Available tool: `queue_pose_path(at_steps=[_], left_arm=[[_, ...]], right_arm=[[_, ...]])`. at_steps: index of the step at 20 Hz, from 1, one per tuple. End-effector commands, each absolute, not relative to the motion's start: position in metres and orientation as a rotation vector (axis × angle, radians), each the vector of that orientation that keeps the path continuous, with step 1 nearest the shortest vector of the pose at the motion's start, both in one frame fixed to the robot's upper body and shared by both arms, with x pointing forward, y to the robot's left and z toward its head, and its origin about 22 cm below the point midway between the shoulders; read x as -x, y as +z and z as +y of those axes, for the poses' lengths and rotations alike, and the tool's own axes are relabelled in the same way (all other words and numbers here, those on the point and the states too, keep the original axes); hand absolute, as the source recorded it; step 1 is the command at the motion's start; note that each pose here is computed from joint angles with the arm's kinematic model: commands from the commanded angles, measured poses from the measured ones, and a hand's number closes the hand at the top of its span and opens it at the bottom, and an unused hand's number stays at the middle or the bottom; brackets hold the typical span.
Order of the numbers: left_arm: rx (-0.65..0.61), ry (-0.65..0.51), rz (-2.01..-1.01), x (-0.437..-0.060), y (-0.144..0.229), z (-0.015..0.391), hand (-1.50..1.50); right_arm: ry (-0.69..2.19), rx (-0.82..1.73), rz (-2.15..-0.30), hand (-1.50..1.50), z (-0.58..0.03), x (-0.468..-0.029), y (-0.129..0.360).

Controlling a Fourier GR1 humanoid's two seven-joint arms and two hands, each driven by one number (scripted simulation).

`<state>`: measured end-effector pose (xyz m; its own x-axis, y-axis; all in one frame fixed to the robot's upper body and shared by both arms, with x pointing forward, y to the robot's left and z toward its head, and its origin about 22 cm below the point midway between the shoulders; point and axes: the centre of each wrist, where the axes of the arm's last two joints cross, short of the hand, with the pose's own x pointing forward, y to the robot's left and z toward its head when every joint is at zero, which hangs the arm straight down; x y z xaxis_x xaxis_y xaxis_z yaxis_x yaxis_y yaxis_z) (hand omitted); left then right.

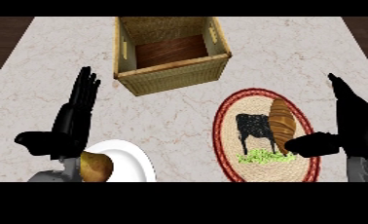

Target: Pick the croissant from the placemat and place it in the basket

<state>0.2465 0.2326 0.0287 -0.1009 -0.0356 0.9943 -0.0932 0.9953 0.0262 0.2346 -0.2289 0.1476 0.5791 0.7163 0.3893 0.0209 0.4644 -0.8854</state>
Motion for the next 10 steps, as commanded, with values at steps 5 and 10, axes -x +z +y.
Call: queue_pose_path(at_steps=[5,10], left_arm=[[-0.087,0.046,-1.687,-0.235,0.025,0.232,0.0],[-0.081,0.049,-1.673,-0.232,0.037,0.228,0.0]], right_arm=[[0.435,1.039,-0.691,-1.5,-0.198,-0.234,0.139],[0.44,1.063,-0.664,-1.5,-0.191,-0.229,0.118]])
